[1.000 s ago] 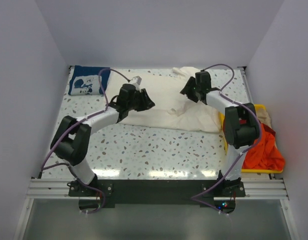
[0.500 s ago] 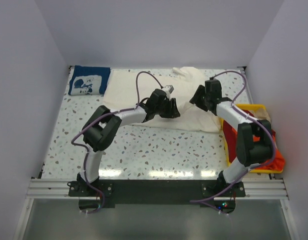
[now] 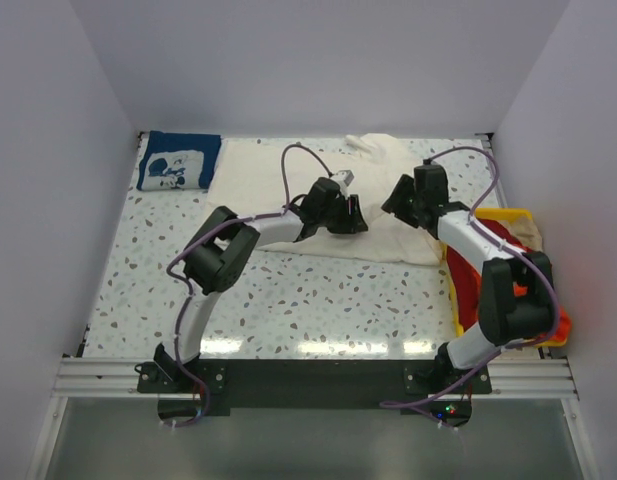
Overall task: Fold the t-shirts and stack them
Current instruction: Fold the tshirt
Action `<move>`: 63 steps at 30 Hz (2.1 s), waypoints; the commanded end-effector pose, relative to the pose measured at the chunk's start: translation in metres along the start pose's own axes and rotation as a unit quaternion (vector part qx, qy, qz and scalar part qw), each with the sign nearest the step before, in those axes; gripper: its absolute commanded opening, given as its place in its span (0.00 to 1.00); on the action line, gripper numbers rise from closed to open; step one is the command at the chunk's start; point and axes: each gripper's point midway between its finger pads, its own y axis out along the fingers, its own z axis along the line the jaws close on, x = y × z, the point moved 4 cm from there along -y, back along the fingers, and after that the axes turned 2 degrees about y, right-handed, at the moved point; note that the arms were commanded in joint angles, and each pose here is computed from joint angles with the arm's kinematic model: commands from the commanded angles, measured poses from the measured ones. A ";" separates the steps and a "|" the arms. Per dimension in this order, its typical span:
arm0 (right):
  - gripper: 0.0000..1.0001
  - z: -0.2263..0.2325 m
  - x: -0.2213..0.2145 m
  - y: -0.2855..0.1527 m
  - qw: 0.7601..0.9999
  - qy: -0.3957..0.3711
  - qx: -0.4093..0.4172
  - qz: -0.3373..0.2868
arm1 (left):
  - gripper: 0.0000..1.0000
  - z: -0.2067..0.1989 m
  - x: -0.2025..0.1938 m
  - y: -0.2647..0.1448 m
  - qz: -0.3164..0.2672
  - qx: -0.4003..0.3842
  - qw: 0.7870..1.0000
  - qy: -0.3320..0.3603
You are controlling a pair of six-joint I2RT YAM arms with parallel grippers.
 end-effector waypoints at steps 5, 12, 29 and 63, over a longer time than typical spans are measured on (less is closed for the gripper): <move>0.56 0.001 0.007 -0.013 1.000 -0.008 0.004 -0.029 | 0.54 -0.035 0.041 -0.002 -0.073 -0.079 0.994 -0.020; 0.50 -0.008 -0.002 -0.004 1.000 -0.009 -0.009 -0.020 | 0.52 -0.028 0.056 0.000 -0.106 -0.091 0.987 -0.082; 0.34 -0.006 -0.004 0.037 0.999 -0.048 -0.013 0.010 | 0.46 0.012 0.059 -0.005 -0.136 -0.063 0.971 -0.184; 0.26 0.025 -0.006 0.088 0.992 -0.111 -0.024 0.047 | 0.44 0.045 0.063 -0.005 -0.134 -0.068 0.964 -0.219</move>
